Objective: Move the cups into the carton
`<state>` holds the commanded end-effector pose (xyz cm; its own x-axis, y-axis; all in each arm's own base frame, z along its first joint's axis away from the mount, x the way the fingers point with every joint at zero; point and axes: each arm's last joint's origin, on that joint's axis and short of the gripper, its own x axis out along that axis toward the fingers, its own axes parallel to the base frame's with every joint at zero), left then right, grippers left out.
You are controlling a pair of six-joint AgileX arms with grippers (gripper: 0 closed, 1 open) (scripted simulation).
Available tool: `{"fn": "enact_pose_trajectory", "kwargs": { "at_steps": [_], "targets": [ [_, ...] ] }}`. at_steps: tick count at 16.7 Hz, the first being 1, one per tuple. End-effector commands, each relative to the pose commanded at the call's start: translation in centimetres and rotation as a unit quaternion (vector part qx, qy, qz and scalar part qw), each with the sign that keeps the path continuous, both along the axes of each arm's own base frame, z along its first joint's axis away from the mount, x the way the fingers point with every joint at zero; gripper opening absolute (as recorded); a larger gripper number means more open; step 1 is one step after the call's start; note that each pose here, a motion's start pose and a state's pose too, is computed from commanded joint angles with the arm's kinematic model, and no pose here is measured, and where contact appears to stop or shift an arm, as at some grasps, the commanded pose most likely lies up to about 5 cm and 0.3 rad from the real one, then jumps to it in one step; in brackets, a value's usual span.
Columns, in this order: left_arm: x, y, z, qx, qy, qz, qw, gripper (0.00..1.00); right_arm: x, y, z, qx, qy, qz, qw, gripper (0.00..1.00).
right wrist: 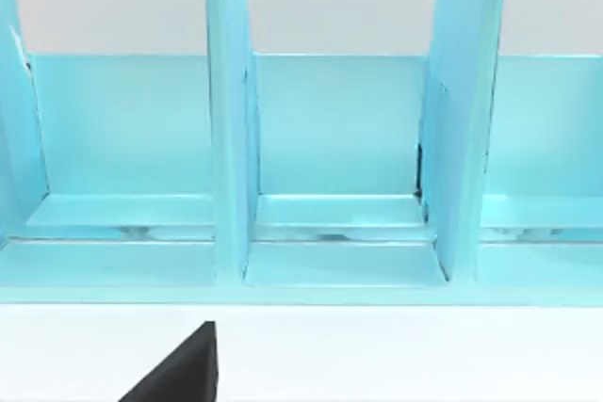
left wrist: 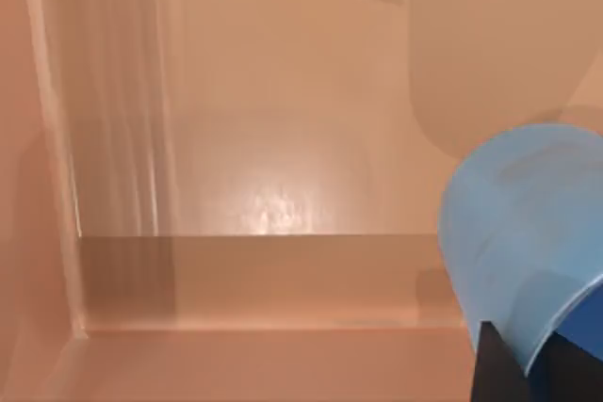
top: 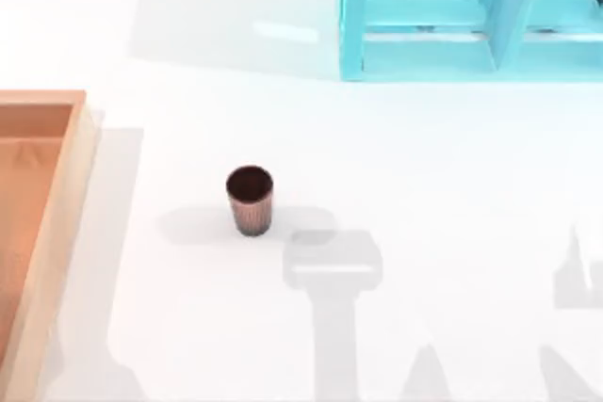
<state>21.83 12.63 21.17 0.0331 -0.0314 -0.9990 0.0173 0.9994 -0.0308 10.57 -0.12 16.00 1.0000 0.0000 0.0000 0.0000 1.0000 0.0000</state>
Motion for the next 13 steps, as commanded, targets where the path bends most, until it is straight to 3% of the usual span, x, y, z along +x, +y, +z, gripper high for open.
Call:
{"fn": "enact_pose_trajectory", "kwargs": {
  "at_steps": [9,13],
  "targets": [
    [0.00,0.00,0.00,0.000,0.000,0.000,1.000,0.98,0.00,0.00,0.00,0.000,0.000,0.000,1.000,1.00],
    [0.00,0.00,0.00,0.000,0.000,0.000,1.000,1.00,0.00,0.00,0.00,0.000,0.000,0.000,1.000,1.00]
  ]
}}
